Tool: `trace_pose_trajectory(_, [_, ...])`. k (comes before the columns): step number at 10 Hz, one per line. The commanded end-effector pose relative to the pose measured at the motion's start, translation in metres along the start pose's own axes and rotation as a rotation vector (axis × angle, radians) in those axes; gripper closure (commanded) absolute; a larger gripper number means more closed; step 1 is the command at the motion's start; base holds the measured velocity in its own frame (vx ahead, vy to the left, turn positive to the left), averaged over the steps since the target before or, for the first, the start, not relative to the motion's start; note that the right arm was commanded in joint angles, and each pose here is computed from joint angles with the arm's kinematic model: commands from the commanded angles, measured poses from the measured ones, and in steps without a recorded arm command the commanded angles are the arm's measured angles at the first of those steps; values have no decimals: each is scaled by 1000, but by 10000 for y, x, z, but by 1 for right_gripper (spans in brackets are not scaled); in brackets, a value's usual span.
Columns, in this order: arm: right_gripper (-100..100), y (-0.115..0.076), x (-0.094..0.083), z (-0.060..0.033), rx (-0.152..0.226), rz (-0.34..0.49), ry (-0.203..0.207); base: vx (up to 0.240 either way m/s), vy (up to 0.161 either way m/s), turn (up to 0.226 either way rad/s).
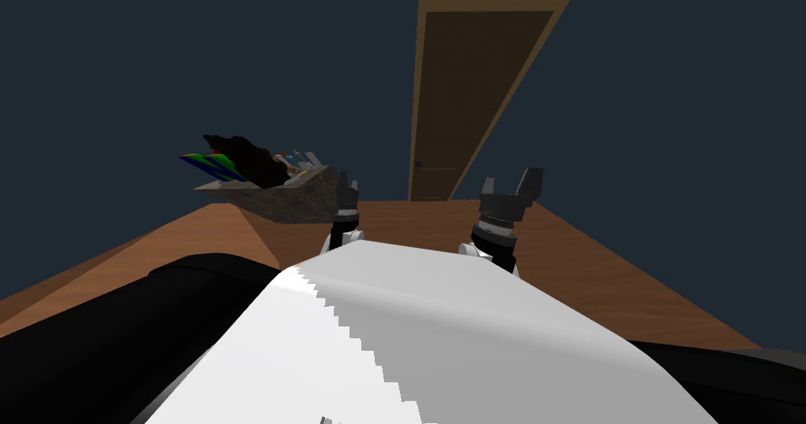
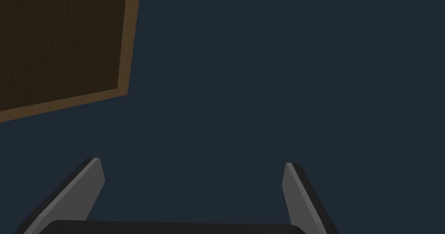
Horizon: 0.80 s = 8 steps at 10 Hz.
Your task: Pull the door open
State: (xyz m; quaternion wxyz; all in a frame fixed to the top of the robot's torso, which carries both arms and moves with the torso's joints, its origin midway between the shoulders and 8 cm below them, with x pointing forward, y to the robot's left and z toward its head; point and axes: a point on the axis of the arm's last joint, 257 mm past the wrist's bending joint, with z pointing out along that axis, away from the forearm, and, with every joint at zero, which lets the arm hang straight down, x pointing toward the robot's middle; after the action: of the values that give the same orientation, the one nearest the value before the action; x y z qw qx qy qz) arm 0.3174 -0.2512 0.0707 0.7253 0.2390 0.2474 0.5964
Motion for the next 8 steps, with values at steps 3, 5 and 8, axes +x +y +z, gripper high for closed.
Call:
trace_pose_trajectory(3, [-100,-221,54,-40,31,6,22,64,-6,28])
trace_pose_trajectory(5, [-100,-369,85,-68,51,9,35,92,27,29])
trace_pose_trajectory(8, [-100,-567,121,-109,79,13,51,84,5,25])
